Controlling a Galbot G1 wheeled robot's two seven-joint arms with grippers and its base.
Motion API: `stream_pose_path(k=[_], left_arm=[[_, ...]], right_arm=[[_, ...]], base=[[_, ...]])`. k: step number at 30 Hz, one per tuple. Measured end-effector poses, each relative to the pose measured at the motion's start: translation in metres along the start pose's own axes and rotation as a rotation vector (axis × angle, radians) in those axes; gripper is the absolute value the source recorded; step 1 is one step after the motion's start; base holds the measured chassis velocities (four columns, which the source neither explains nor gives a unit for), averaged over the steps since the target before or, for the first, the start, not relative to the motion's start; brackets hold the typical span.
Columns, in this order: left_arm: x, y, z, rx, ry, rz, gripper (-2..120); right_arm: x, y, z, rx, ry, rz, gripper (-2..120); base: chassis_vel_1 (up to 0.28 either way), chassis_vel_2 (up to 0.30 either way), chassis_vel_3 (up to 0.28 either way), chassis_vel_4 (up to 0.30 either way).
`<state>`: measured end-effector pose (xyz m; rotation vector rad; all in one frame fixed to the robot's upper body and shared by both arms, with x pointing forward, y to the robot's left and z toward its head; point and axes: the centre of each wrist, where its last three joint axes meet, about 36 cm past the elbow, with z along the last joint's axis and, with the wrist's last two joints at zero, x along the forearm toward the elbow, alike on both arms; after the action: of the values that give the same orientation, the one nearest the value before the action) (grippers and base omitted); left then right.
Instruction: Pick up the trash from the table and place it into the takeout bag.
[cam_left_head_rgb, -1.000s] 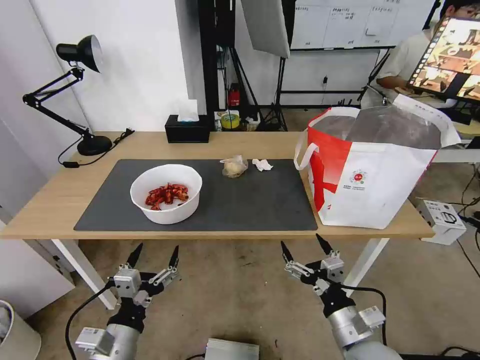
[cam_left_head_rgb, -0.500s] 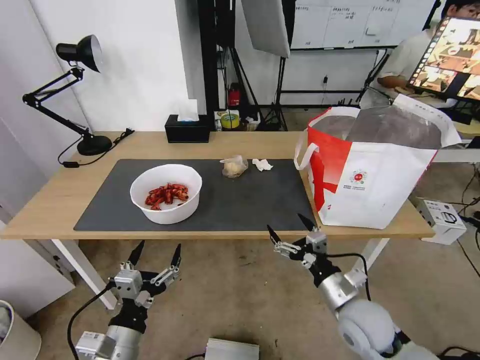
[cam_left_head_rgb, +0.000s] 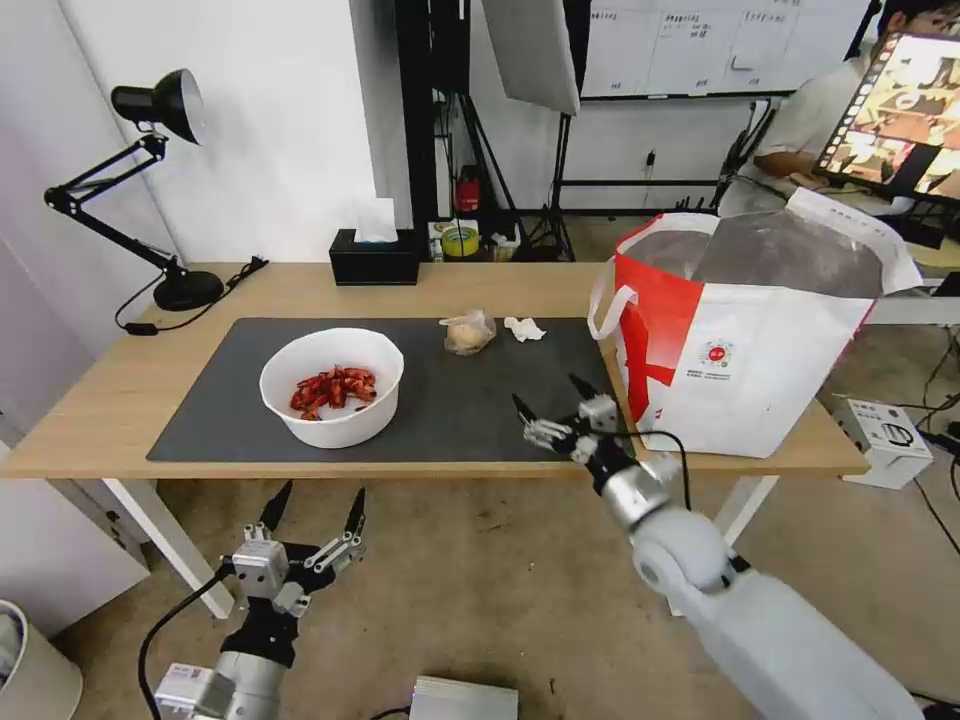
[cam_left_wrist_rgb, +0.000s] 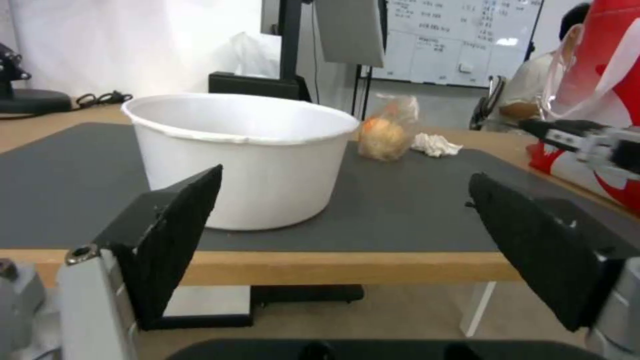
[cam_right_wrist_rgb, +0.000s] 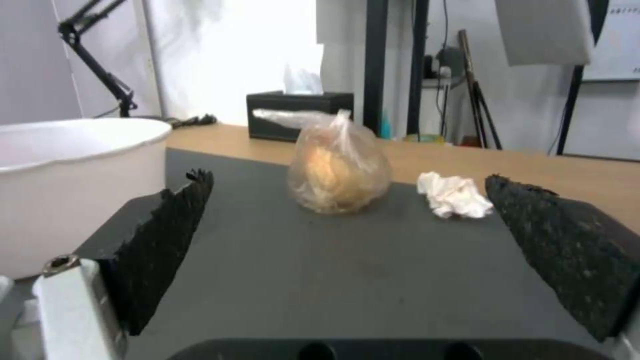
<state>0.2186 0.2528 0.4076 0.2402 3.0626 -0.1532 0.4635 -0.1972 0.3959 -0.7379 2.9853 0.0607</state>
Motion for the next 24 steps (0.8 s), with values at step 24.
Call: stream_pose_path(k=[24], left_arm=[[-0.016, 0.003, 0.002, 0.034, -0.041, -0.009, 100]], right_arm=[[-0.162, -0.001, -0.004, 0.047, 0.043, 0.217, 100]], base=[[0.000, 0.000, 0.000, 0.000]])
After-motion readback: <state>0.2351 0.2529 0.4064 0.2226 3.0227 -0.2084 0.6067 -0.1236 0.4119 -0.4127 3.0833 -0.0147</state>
